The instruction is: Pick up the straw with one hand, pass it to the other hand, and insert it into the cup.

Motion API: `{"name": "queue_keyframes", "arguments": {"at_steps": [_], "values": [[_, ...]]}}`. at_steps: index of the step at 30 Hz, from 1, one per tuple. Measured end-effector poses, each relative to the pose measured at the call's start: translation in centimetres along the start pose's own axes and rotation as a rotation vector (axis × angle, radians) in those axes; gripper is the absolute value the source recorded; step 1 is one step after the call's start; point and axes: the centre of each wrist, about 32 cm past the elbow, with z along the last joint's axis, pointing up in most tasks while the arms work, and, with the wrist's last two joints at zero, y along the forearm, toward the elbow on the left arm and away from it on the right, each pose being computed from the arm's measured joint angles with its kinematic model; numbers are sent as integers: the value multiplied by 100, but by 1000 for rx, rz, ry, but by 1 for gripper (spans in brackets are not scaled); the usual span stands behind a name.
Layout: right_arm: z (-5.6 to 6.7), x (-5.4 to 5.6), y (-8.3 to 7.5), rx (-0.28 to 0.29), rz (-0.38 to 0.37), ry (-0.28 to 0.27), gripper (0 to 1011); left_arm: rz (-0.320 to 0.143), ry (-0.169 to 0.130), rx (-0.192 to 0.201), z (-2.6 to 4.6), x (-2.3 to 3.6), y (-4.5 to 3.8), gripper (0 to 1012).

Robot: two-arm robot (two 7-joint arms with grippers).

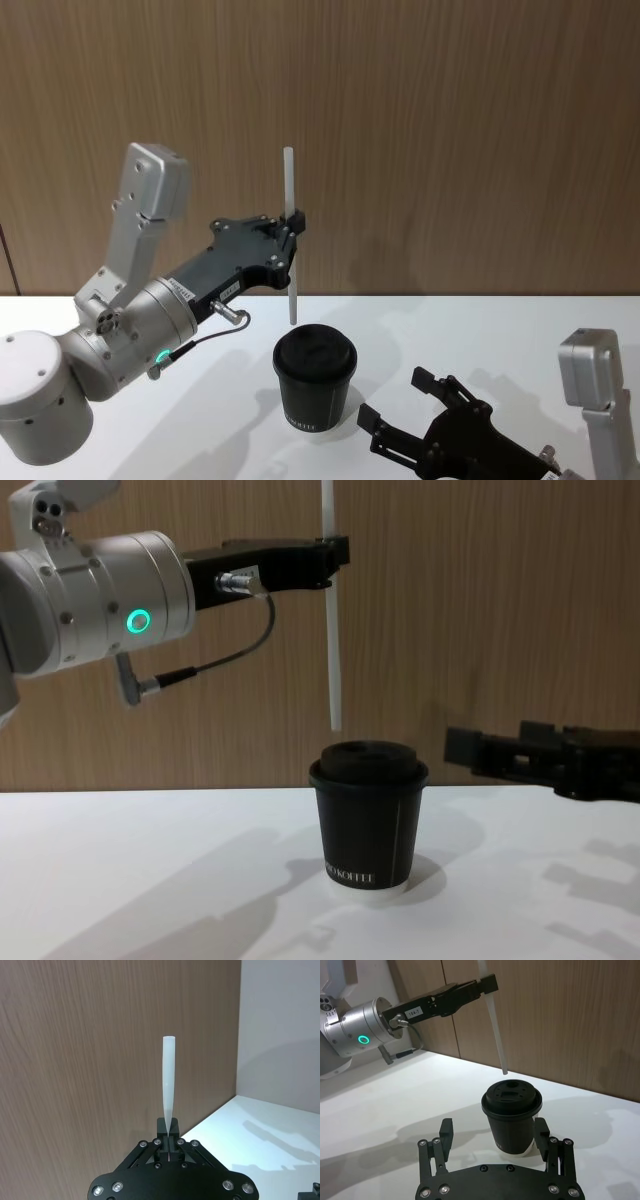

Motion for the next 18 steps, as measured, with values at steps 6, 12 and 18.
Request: {"name": "queue_keyframes", "arguments": {"at_steps": [6, 12, 18], "values": [[-15, 20, -1, -5, -4, 0, 1001, -2, 7, 6, -24, 6, -32, 8], [-28, 33, 2, -7, -6, 4, 1001, -4, 13, 9, -38, 14, -58, 7], [-38, 42, 1, -8, -10, 9, 1001, -8, 18, 9, -44, 18, -80, 8]]}}
